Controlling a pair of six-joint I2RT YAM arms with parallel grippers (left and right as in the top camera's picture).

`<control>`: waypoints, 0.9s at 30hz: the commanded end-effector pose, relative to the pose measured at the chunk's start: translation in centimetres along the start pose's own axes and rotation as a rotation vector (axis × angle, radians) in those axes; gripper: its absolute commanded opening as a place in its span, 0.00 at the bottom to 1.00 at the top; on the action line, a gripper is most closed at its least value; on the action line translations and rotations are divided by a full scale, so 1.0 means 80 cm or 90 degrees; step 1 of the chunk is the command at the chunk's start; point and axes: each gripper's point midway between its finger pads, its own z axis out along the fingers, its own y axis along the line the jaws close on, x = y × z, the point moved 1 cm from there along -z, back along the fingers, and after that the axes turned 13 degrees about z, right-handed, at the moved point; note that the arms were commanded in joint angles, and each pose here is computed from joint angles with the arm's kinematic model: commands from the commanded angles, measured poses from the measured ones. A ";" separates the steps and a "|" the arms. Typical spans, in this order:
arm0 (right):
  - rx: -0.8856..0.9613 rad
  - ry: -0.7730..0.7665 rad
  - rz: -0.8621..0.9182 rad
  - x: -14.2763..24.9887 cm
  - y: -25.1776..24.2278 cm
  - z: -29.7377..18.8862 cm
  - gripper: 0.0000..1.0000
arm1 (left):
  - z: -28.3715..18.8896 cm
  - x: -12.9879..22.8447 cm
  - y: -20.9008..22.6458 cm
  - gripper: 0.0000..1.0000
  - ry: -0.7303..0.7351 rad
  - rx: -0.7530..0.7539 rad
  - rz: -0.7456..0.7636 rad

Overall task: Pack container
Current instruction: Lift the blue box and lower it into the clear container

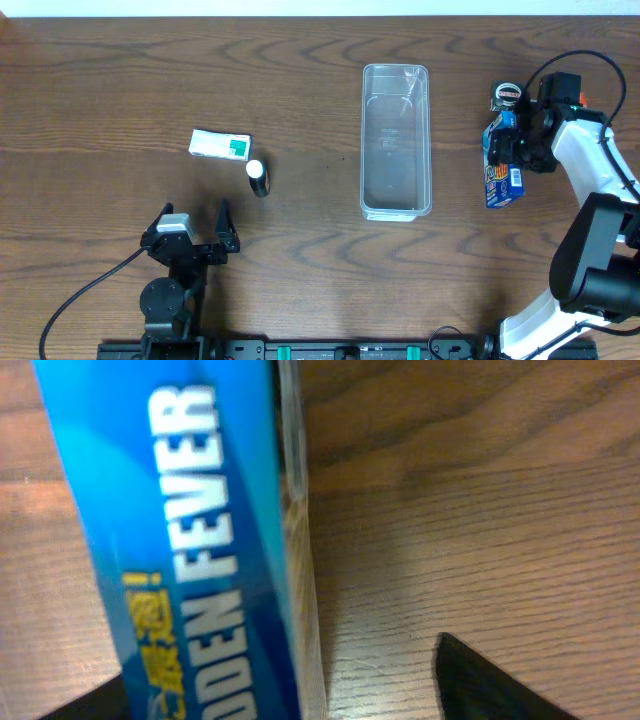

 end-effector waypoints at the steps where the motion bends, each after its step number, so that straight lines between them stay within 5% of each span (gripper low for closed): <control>1: 0.002 -0.012 0.008 -0.010 -0.003 -0.003 0.57 | 0.003 0.022 -0.002 0.98 0.026 0.006 0.003; 6: -0.011 -0.010 0.008 -0.009 0.001 -0.003 0.31 | 0.003 0.022 -0.002 0.98 0.026 0.006 0.003; 17: -0.124 -0.024 0.002 -0.017 0.039 -0.039 0.22 | 0.003 0.022 -0.002 0.98 0.026 0.006 0.003; 21: -0.172 -0.060 -0.007 -0.029 0.055 -0.087 0.11 | 0.003 0.022 -0.002 0.98 0.028 0.006 0.003; 27: -0.311 -0.153 -0.045 -0.041 0.098 -0.200 0.12 | 0.003 0.023 -0.002 0.98 0.030 0.006 0.003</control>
